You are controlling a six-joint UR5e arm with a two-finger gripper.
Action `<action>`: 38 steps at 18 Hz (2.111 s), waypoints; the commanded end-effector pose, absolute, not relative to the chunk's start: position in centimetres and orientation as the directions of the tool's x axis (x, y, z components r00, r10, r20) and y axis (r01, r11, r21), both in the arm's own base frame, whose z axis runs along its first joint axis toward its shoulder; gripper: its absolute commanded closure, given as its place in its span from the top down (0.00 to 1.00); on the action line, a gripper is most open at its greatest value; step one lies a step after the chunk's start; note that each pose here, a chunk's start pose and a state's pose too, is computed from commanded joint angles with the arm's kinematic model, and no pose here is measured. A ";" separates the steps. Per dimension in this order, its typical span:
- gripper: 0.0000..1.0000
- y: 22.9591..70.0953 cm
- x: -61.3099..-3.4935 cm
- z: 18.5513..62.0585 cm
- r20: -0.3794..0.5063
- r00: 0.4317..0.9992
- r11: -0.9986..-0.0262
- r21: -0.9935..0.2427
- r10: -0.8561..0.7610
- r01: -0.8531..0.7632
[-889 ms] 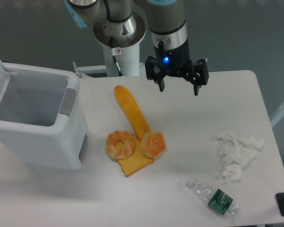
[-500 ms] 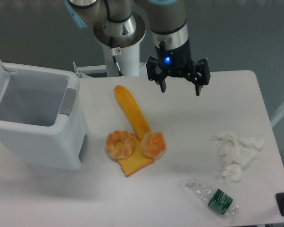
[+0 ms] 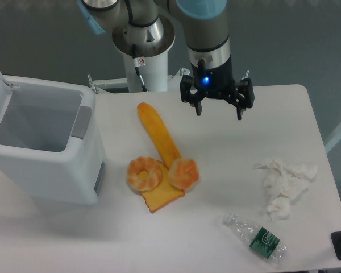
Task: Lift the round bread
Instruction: 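Move the open gripper down toward the round orange bread roll, then lower the gripper over the round roll beside the baguette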
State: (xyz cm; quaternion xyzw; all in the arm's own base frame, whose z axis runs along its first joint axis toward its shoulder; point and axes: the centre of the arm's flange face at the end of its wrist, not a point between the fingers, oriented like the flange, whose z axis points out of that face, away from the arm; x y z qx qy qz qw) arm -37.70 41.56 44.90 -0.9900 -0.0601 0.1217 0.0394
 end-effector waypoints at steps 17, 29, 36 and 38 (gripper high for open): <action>1.00 45.3 -37.9 32.2 -0.067 0.995 -0.996 0.034 0.079 0.082; 1.00 48.0 -39.5 28.1 0.051 0.997 -0.996 -0.056 0.060 0.063; 1.00 47.6 -38.8 25.4 0.099 0.993 -0.997 -0.040 0.063 0.067; 1.00 47.3 -38.2 24.1 0.116 0.991 -0.998 -0.016 0.065 0.067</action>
